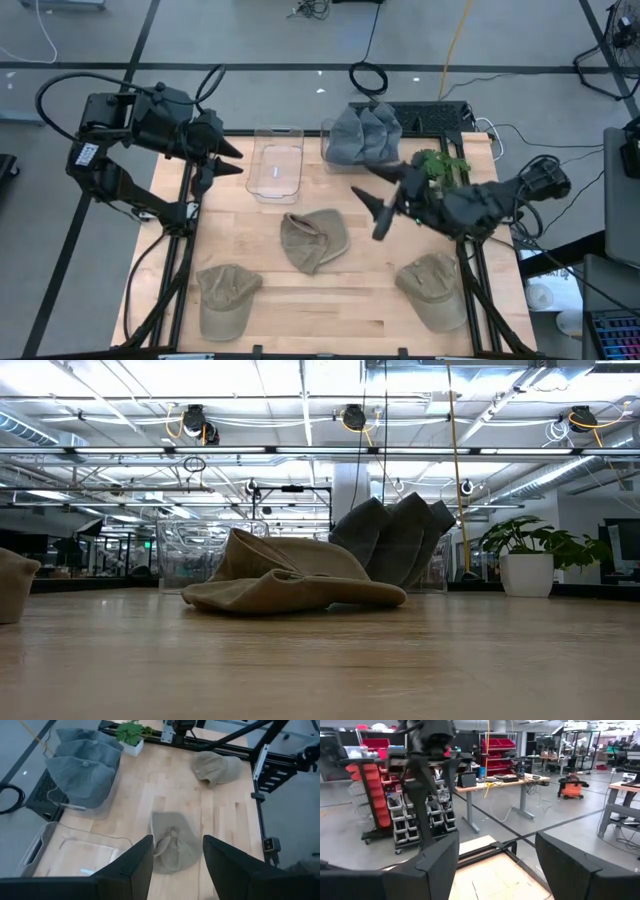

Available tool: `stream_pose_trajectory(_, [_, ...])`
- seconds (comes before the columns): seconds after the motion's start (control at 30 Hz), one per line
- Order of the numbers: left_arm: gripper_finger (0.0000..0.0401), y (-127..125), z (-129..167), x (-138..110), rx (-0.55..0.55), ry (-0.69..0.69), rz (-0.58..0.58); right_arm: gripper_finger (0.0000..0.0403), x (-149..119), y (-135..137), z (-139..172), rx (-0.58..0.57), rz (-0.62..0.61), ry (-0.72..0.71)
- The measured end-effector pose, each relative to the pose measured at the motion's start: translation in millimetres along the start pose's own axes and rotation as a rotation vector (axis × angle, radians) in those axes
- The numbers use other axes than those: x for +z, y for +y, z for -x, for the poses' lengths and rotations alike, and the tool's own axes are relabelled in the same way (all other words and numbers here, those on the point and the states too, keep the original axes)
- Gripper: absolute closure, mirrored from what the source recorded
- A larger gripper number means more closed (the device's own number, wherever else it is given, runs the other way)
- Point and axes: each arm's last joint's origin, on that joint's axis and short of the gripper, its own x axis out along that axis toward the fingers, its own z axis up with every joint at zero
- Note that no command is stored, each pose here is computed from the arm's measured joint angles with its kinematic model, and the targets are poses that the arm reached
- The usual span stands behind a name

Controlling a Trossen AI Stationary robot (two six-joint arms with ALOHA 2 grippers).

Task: Pick & Place hat
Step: Put the bottom right brown cap into the left transparent bin

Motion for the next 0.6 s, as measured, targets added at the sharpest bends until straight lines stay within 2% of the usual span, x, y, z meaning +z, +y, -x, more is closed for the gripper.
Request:
stream_pose_trajectory(0.2, [0.0219, 1.3, -1.2, 0.7, 0.043, -0.005, 0.092, 0.0155, -1.6, 21.1, 30.8, 0.062, 0.023, 0.002])
stream_pose_trajectory(0.4, [0.0219, 1.4, -4.6, 2.9, 0.048, -0.011, 0.249, 0.0155, -3.6, 41.5, 70.8, 0.171, 0.017, 0.009])
stream_pose_trajectory(0.6, [0.0219, 1.5, -7.5, 3.9, 0.051, -0.007, 0.351, 0.0155, -4.9, 56.0, 112.9, 0.334, -0.072, 0.033])
